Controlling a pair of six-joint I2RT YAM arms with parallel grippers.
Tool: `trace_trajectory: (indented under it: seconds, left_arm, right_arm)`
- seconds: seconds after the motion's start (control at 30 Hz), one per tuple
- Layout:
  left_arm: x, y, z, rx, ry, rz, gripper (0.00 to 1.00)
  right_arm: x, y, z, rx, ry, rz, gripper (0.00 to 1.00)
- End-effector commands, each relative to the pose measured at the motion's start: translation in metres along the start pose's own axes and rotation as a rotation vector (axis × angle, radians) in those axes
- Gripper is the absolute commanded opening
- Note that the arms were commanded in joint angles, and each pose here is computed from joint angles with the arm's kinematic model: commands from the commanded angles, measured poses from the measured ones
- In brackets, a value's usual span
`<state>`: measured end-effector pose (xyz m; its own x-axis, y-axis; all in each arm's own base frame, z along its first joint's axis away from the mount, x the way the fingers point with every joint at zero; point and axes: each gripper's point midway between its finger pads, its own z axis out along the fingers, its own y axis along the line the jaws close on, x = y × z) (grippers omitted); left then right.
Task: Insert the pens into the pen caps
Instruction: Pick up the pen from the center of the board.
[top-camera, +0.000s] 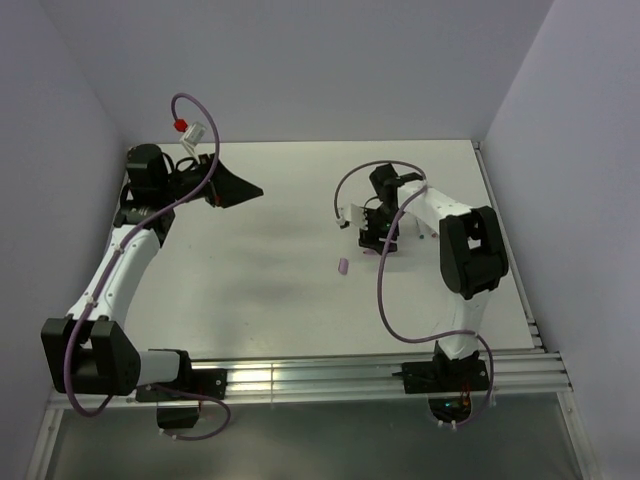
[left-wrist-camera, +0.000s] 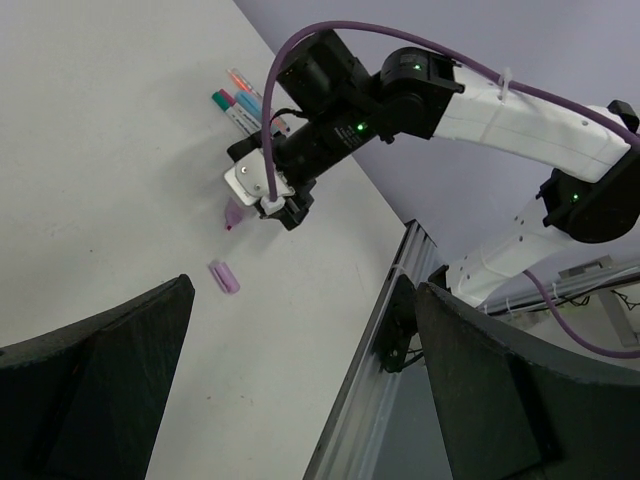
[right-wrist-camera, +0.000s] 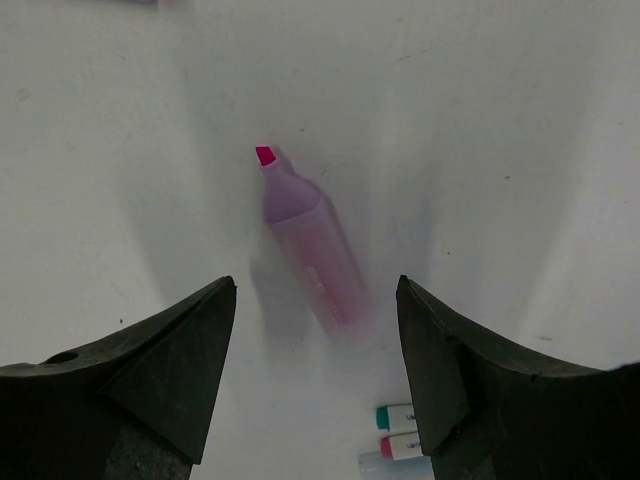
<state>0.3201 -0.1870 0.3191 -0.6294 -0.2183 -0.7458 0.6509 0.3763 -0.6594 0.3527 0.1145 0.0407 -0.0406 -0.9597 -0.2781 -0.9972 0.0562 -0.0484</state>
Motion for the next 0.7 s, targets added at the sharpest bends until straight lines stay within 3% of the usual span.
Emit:
trace_trajectory:
  seconds: [0.0, 0.23, 0.3, 0.33, 0.37, 0.47, 0.53, 0.57, 0.67]
  left_arm:
    - [-0.011, -0.009, 0.0, 0.037, -0.012, 0.046, 0.99]
    - [-0.008, -0.006, 0.002, 0.045, -0.003, 0.034, 1.0]
    - [-0.007, -0.005, 0.002, 0.048, -0.003, 0.023, 0.99]
    - [-0.008, -0.006, 0.003, 0.058, -0.001, 0.024, 1.0]
    - [-0.008, -0.007, 0.003, 0.062, -0.001, 0.022, 1.0]
    - [-0.013, -0.005, 0.003, 0.035, -0.015, 0.021, 0.99]
    - [-0.017, -0.003, 0.002, 0.004, -0.028, 0.049, 1.0]
    - [-0.021, -0.004, 0.001, -0.01, -0.047, 0.067, 0.99]
    - [-0.024, -0.008, -0.002, -0.017, -0.067, 0.084, 1.0]
  right_arm:
    - [0.01, -0.01, 0.012, 0.033, 0.042, -0.072, 0.73]
    - [0.022, -0.01, 0.028, 0.034, 0.076, -0.099, 0.72]
    - [0.021, -0.008, 0.029, 0.028, 0.078, -0.106, 0.65]
    - [0.021, -0.007, 0.028, 0.026, 0.083, -0.108, 0.61]
    - [0.021, -0.005, 0.029, 0.016, 0.086, -0.109, 0.48]
    - [0.02, -0.001, 0.029, 0.003, 0.086, -0.108, 0.27]
    - [0.021, 0.002, 0.029, 0.002, 0.099, -0.107, 0.19]
    - [0.022, 0.002, 0.029, 0.004, 0.109, -0.107, 0.09]
    - [0.02, 0.005, 0.027, 0.009, 0.119, -0.097, 0.0]
